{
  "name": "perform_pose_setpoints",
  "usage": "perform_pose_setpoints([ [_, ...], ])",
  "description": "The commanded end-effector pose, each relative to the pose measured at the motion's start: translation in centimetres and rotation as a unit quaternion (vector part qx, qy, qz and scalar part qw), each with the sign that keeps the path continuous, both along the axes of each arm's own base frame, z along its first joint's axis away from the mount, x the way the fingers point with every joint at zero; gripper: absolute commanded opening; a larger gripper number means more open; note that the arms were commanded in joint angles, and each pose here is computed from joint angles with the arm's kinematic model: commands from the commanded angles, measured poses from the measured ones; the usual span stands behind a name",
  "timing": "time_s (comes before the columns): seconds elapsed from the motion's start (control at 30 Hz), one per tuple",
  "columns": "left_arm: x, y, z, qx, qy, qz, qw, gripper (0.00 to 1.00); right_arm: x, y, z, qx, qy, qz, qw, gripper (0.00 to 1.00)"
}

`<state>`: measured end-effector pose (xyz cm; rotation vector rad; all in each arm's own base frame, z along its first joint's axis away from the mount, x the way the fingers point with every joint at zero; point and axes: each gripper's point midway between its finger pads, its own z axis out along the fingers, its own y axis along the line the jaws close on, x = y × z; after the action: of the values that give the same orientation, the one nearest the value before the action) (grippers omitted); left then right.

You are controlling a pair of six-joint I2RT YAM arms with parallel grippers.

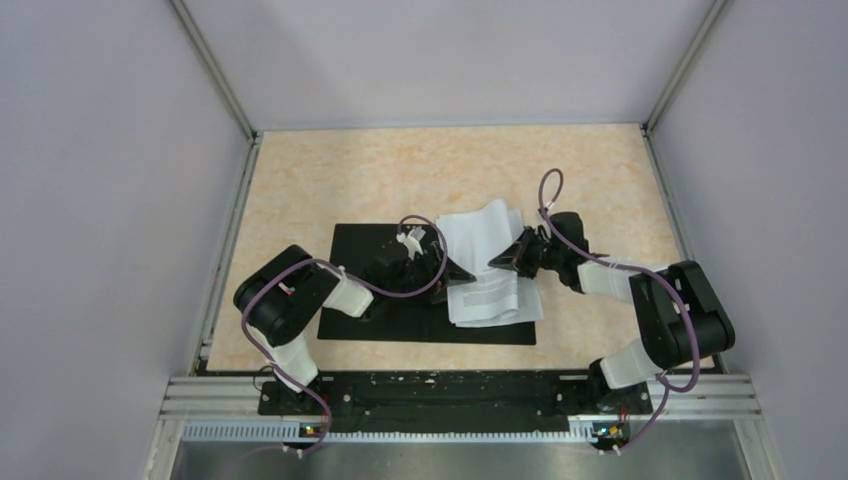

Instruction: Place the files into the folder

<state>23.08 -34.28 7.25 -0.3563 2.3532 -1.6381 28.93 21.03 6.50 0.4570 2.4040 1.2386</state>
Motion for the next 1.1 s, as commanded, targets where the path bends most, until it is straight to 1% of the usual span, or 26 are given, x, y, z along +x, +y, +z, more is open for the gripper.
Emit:
perform_pose_setpoints([
  [0.0, 0.5, -0.7, 0.6, -0.003, -0.009, -0.007, 1.000, 0.78, 0.4, 0.1, 0.1, -0.036, -0.029, 0.011, 0.999, 0.01],
  [0.13, 0.6, -0.9, 0.4, 0.009, -0.003, -0.006, 1.000, 0.70, 0.3, 0.3, -0.2, -0.054, -0.035, 0.020, 0.998, 0.01],
  [0.23, 0.7, -1.0, 0.1, 0.019, 0.004, -0.006, 1.000, 0.61, 0.3, 0.3, -0.2, -0.064, -0.038, 0.023, 0.997, 0.01],
  [0.33, 0.7, -1.2, -0.3, 0.034, 0.009, -0.010, 0.999, 0.49, 0.3, 0.3, -0.2, -0.071, -0.041, 0.025, 0.996, 0.01],
  [0.4, 0.7, -1.3, -0.5, 0.047, 0.010, -0.013, 0.999, 0.39, 0.3, 0.3, -0.1, -0.076, -0.043, 0.026, 0.996, 0.01],
  [0.47, 0.7, -1.5, -0.4, 0.059, 0.010, -0.019, 0.998, 0.22, 0.3, 0.2, 0.1, -0.081, -0.047, 0.027, 0.995, 0.02],
  [0.5, 0.8, -1.7, -0.4, 0.066, 0.007, -0.023, 0.998, 0.16, 0.3, 0.2, 0.3, -0.081, -0.050, 0.026, 0.995, 0.02],
  [0.53, 0.8, -1.7, -0.4, 0.076, 0.007, -0.025, 0.997, 0.07, 0.3, 0.1, 0.7, -0.082, -0.054, 0.025, 0.995, 0.04],
  [0.57, 0.9, -1.8, -0.3, 0.085, 0.003, -0.028, 0.996, 0.00, 0.4, 0.0, 1.0, -0.084, -0.057, 0.024, 0.994, 0.06],
  [0.6, 0.9, -1.9, -0.2, 0.094, -0.002, -0.034, 0.995, 0.00, 0.4, -0.1, 1.3, -0.087, -0.061, 0.023, 0.994, 0.10],
  [0.67, 0.9, -2.1, 0.3, 0.123, -0.017, -0.054, 0.991, 0.00, 0.5, -0.4, 2.3, -0.096, -0.071, 0.021, 0.993, 0.22],
  [0.73, 1.2, -2.0, 1.3, 0.160, -0.048, -0.070, 0.984, 0.00, 0.9, -0.7, 3.8, -0.105, -0.091, 0.016, 0.990, 0.42],
  [0.8, 1.7, -1.5, 2.9, 0.206, -0.092, -0.089, 0.970, 0.00, 1.1, -1.5, 5.1, -0.126, -0.104, 0.002, 0.987, 0.60],
  [0.87, 2.6, -0.9, 5.3, 0.245, -0.148, -0.107, 0.952, 0.00, 1.5, -2.2, 7.0, -0.139, -0.126, -0.010, 0.982, 0.72],
  [0.93, 3.3, -0.1, 7.8, 0.279, -0.206, -0.129, 0.929, 0.00, 2.2, -2.6, 9.2, -0.134, -0.151, -0.019, 0.979, 0.81],
  [1.0, 4.0, 0.9, 10.2, 0.315, -0.257, -0.149, 0.902, 0.00, 2.9, -2.9, 11.3, -0.121, -0.178, -0.025, 0.976, 0.86],
  [1.07, 4.6, 1.7, 12.9, 0.338, -0.308, -0.166, 0.874, 0.00, 3.9, -3.3, 13.3, -0.111, -0.209, -0.032, 0.971, 0.89],
])
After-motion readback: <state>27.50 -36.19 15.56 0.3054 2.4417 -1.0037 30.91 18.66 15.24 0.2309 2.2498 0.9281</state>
